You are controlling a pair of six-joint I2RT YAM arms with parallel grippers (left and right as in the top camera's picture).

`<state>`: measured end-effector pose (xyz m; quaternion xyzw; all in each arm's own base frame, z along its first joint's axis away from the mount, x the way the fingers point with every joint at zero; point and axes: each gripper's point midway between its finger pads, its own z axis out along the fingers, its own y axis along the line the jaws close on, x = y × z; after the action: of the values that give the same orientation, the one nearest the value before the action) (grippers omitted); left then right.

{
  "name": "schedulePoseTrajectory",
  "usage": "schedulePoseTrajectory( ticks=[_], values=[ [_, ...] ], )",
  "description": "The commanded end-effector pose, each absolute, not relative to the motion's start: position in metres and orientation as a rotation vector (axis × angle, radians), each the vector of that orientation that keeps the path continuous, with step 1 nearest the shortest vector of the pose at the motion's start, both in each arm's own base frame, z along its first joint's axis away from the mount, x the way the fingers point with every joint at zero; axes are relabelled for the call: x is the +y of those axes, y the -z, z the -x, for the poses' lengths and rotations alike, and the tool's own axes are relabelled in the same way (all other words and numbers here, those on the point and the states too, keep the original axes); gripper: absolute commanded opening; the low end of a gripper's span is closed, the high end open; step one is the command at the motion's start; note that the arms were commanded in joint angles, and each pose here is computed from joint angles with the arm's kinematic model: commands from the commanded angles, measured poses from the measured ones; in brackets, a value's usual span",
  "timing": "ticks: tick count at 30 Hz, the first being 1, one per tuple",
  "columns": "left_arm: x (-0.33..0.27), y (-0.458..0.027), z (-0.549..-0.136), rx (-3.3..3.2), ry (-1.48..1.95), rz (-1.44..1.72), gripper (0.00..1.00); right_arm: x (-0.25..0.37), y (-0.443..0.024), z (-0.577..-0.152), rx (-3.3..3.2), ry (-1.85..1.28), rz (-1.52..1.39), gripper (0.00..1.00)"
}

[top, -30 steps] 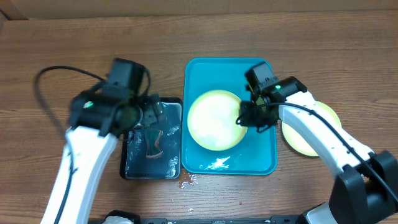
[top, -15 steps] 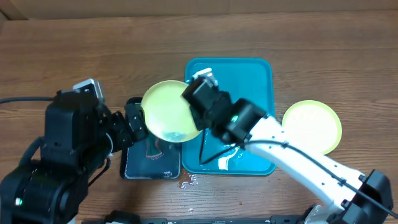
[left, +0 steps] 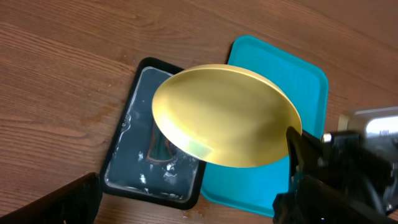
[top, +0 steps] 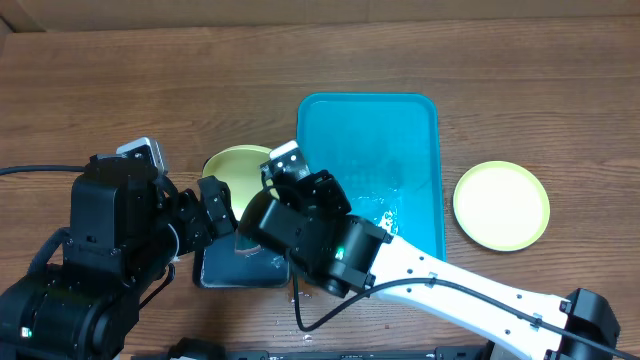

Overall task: Clean dirty plates on tray and stack at the side
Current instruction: 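Lift the yellow plate with the right gripper and tilt it over the black tray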

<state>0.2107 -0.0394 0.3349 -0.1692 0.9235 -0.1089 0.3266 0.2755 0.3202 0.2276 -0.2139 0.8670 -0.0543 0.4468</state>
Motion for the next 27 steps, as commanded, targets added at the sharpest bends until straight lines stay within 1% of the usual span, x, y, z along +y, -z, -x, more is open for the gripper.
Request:
schedulePoseTrajectory(
  ticks=[1, 16, 27],
  values=[
    [-0.039, -0.339, -0.211, 2.409, 0.288, 0.445, 1.00, 0.320, -0.247, -0.275, 2.069, 0.175, 0.480, 0.04],
    [-0.039, -0.339, -0.211, 2.409, 0.288, 0.445, 1.00, 0.323, -0.272, -0.253, 1.911, 0.291, 0.468, 0.04],
    [-0.039, -0.339, -0.211, 2.409, 0.288, 0.445, 1.00, 0.319, -0.271, -0.250, 1.902, 0.337, 0.497, 0.04]
  ],
)
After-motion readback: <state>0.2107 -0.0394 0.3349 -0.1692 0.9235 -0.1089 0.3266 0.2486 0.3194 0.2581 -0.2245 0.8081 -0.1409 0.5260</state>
